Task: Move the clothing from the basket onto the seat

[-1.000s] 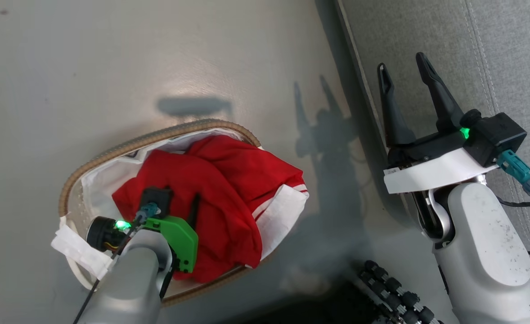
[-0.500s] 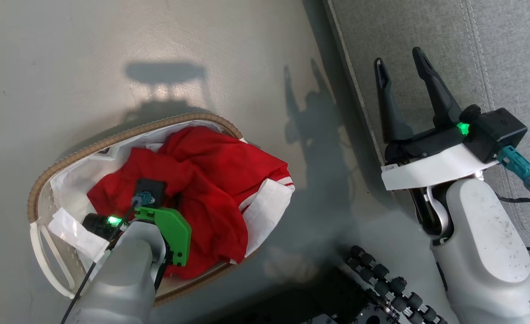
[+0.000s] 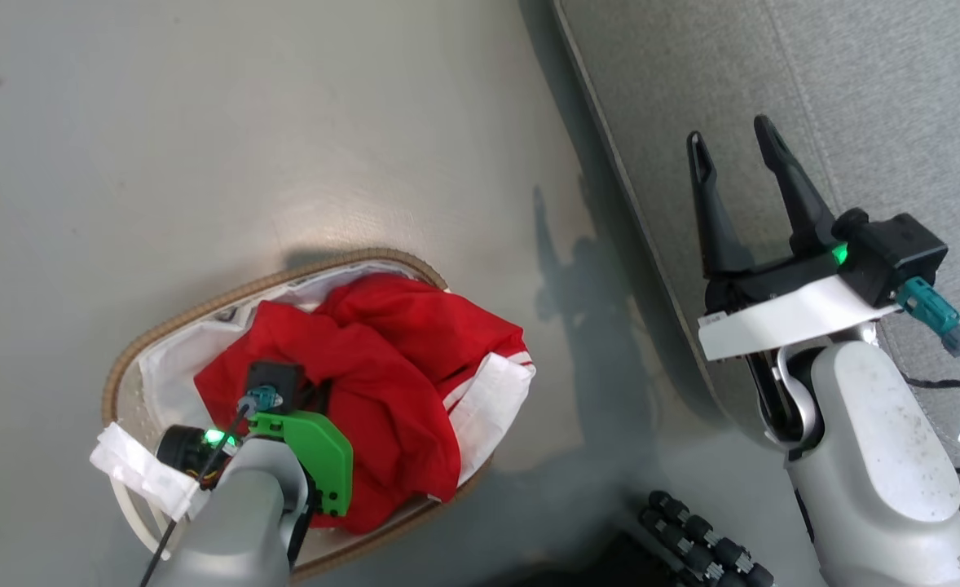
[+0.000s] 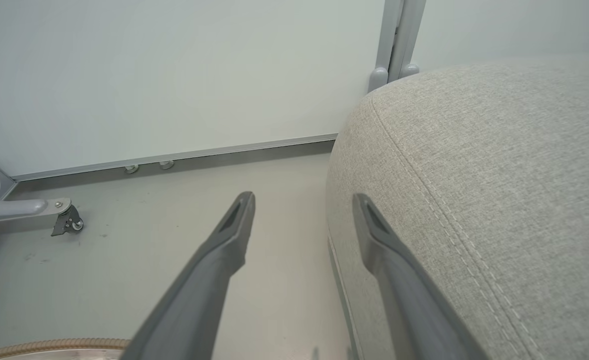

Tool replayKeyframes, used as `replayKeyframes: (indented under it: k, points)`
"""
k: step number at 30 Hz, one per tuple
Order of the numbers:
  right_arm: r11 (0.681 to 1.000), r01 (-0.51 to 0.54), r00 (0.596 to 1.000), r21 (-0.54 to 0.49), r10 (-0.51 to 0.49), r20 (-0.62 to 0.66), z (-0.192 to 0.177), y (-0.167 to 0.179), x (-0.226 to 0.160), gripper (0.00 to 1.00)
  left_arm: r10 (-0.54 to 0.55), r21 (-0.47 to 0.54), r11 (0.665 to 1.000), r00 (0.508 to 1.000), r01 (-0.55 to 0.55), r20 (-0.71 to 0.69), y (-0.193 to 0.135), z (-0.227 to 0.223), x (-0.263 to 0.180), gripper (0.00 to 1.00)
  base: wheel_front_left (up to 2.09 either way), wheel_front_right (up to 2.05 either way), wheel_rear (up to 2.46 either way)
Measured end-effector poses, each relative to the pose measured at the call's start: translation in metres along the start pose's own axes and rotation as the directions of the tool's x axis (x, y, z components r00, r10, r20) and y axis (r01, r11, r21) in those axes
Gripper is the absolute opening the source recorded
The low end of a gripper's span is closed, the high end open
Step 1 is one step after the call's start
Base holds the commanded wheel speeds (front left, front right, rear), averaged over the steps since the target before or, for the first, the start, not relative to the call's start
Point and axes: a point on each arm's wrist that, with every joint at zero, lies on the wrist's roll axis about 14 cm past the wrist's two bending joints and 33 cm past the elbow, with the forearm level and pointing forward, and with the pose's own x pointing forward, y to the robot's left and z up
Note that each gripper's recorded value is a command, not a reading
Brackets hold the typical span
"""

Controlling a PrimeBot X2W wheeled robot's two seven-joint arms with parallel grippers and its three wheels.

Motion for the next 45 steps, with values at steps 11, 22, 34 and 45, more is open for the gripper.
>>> replayKeyframes:
  k: [11, 22, 34, 45]
  points:
    - [1.000, 0.004, 0.999, 0.027, -0.005, 0.033, 0.026, 0.006, -0.038, 1.00, -0.026, 0.019, 1.000, 0.981, 0.022, 0.192, -0.033, 0.036, -0.053, 0.00, 0.00, 0.00, 0.00]
    - [0.998, -0.068, 0.995, 0.015, 0.067, 0.078, 0.048, 0.034, -0.071, 1.00, -0.018, 0.054, 0.999, 0.915, -0.004, 0.404, -0.055, 0.074, -0.115, 0.00, 0.00, 0.00, 0.00]
    - [0.987, -0.159, 0.981, 0.011, 0.157, 0.115, 0.061, 0.066, -0.104, 1.00, 0.024, 0.056, 0.994, 0.700, -0.092, 0.714, -0.063, 0.146, -0.205, 0.00, 0.00, 0.00, 0.00]
    - [0.963, -0.271, 0.957, 0.008, 0.269, 0.106, 0.056, 0.103, -0.129, 1.00, -0.024, 0.086, 0.987, 0.410, -0.136, 0.912, -0.087, 0.209, -0.302, 0.00, 0.00, 0.00, 0.00]
